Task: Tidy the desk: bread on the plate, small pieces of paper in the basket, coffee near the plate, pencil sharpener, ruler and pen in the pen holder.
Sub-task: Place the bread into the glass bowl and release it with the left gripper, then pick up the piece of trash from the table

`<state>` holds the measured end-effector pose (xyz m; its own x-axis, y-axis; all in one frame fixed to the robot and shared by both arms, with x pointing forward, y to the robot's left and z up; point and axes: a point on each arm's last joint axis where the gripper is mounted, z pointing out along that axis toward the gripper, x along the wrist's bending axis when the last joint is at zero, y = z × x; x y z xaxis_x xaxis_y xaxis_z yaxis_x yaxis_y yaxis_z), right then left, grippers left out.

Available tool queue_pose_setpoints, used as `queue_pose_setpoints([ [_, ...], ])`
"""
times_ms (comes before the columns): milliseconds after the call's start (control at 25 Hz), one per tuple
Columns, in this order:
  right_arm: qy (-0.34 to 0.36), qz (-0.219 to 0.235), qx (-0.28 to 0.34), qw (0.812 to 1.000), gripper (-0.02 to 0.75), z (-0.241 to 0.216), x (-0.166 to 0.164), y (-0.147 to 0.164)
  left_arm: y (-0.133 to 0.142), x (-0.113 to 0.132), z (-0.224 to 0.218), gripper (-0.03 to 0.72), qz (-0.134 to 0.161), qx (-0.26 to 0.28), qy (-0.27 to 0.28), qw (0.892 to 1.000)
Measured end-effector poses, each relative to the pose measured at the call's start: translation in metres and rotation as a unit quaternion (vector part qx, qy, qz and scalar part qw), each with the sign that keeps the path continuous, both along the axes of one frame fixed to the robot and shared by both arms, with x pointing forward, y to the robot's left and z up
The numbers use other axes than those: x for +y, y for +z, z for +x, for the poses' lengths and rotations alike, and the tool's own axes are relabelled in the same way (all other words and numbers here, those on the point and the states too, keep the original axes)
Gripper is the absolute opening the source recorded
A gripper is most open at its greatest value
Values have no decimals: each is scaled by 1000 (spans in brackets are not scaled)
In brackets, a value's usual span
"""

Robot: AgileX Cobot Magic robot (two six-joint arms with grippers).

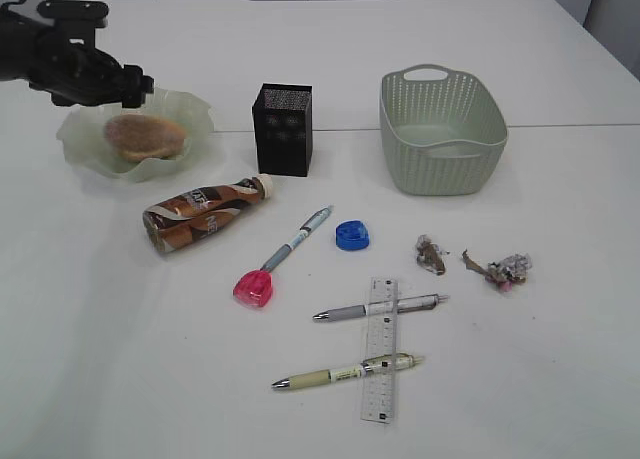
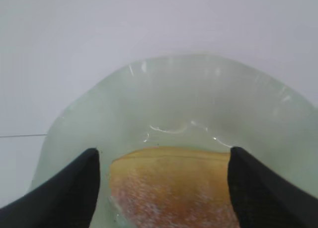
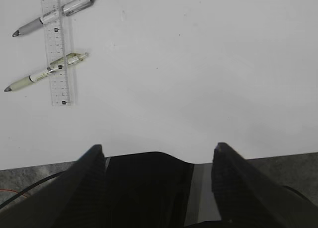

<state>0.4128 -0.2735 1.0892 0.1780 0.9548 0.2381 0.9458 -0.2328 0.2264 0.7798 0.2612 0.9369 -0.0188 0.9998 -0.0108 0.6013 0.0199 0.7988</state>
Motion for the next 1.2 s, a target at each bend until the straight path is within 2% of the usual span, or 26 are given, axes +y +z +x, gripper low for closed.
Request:
queue_pose_setpoints([
  [240,0,-3,0,1000,493,0,-1,0,45,4,-13,584,6,10,18,1000],
  [400,0,-3,0,1000,493,0,0,0,75,5,-34,579,13,68,43,997],
  [520,0,-4,0,1000,493,0,-1,0,99,-3,-54,545,15,114,48,992],
  [680,1,-19,-1,1000,493,0,-3,-1,125,-21,-82,468,23,173,14,985],
  [880,1,-25,-1,1000,492,0,-4,-1,141,-47,-116,411,34,265,-29,963],
  [960,8,-27,-3,1000,492,0,-4,-1,146,-59,-124,407,40,272,-48,960],
  [1200,39,-36,-2,999,492,3,-4,-3,179,-83,-149,404,11,247,-90,965],
])
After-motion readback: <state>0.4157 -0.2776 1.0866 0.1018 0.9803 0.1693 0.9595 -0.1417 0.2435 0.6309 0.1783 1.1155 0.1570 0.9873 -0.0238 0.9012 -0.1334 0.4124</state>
